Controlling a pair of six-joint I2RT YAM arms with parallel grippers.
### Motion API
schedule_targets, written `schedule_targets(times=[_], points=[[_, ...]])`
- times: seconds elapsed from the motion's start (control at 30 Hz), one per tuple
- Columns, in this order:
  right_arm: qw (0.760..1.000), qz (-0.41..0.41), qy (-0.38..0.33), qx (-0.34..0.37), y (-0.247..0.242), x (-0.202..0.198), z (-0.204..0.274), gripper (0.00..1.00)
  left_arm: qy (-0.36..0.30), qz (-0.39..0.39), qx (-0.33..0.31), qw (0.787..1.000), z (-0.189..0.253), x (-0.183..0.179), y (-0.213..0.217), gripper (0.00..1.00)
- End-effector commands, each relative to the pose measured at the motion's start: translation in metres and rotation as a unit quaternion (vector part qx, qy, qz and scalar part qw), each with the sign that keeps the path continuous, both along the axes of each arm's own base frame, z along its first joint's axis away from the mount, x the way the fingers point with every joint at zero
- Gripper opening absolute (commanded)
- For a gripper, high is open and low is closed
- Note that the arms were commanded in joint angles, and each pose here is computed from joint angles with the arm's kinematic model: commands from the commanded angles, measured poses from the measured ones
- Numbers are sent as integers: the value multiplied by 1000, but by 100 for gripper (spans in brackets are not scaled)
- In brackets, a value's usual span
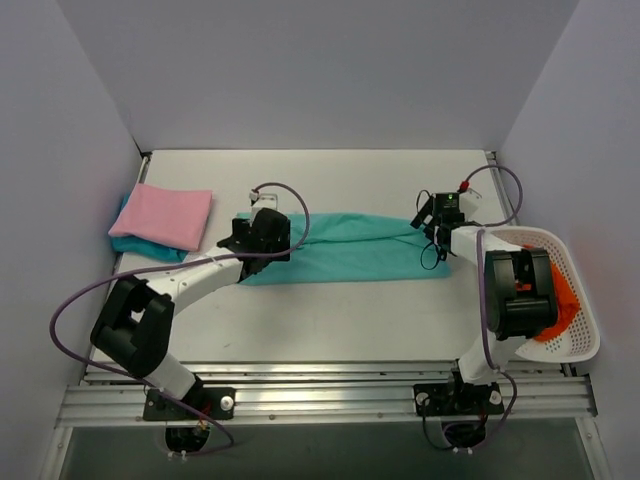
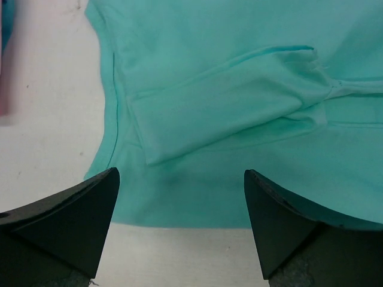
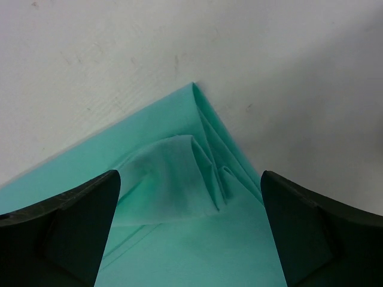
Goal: Fold and stack the t-shirts
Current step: Fold the tshirt
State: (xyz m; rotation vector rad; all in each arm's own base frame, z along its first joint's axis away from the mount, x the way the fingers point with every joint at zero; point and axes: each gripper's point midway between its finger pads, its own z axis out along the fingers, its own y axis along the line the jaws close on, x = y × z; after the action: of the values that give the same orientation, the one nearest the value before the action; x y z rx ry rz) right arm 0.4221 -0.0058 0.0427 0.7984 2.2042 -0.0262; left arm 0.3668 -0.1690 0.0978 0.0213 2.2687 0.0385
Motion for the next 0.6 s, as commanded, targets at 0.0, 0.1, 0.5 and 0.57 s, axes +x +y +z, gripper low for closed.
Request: schedule_targets(times=[0.0, 0.1, 0.5, 0.57], points=[[999, -50, -8, -19, -13, -14, 18, 100, -42, 100, 43, 993, 22, -29, 23, 94], [998, -55, -23, -14, -11, -15, 33, 100, -87, 125, 12, 988, 46, -38, 26, 94], [983, 122, -134, 34, 139, 15, 124, 100, -157, 101, -58, 981, 73, -24, 14, 94], [987, 118, -111, 11, 141, 18, 116, 100, -146, 90, -58, 984, 65, -19, 9, 94]])
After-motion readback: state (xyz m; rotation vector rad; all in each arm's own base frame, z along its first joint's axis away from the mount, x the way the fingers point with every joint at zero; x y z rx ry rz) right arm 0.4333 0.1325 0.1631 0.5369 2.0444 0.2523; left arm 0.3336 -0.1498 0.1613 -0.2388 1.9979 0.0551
